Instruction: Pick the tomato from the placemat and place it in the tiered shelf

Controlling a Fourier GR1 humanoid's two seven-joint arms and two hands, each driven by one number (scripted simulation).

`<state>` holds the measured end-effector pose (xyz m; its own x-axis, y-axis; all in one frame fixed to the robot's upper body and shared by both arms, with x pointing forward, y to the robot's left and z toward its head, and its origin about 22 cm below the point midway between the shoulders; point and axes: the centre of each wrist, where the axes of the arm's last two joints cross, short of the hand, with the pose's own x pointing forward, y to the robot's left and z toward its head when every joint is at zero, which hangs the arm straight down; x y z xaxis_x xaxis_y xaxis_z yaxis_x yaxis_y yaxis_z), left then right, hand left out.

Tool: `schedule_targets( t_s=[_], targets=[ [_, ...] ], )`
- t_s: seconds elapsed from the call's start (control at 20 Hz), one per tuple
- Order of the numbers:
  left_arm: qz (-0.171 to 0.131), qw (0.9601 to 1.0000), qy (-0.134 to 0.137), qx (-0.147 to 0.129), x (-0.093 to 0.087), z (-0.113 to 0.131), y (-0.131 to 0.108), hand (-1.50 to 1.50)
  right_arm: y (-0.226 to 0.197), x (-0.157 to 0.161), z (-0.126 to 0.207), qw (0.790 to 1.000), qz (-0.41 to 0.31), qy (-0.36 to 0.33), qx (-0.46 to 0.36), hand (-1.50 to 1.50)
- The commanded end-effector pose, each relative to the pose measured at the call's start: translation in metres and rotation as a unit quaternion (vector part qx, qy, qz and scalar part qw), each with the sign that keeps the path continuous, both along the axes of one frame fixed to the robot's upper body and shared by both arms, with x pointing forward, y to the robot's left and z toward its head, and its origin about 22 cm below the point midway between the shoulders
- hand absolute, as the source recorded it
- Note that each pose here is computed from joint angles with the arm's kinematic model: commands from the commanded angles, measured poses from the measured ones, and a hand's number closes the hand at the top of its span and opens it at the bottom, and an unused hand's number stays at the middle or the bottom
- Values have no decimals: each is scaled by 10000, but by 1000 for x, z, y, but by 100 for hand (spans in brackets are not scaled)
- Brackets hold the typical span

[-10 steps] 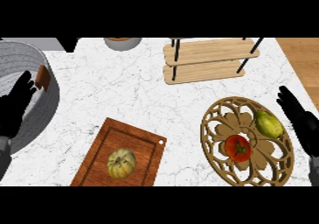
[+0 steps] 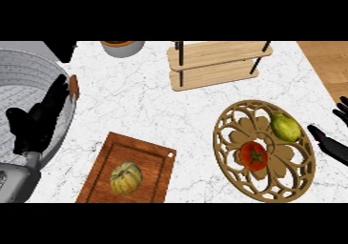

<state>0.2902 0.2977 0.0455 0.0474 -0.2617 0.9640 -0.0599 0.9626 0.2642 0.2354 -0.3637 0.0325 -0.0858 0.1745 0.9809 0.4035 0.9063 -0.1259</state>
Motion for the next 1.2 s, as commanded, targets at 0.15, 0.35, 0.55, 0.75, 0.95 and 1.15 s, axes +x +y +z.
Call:
schedule_targets(
  t_s=[0.15,0.35,0.55,0.75,0.95,1.15],
  targets=[
    [-555,9982,-104,-211,-14,-19,-51,0,-2,-56,-56,9480,-3084,-420,-665,-150],
    [-673,9975,-145,-139,-18,-37,-61,0,24,-70,-69,9372,-3123,-1537,-223,-150],
    [-756,9967,-217,-176,-33,-35,-57,0,27,-116,-62,9674,-2057,-1458,-233,-150],
    [-878,9958,-136,-211,-11,-22,-72,0,44,-119,-51,9815,-1481,-639,-1035,-150],
    [-722,9970,-171,-214,-6,-29,-81,0,59,-132,-13,9827,-1262,-262,-1328,-150],
    [-775,9967,-156,-189,-2,-28,-75,0,66,-145,26,9792,-1067,429,-1674,-150]
  ],
)
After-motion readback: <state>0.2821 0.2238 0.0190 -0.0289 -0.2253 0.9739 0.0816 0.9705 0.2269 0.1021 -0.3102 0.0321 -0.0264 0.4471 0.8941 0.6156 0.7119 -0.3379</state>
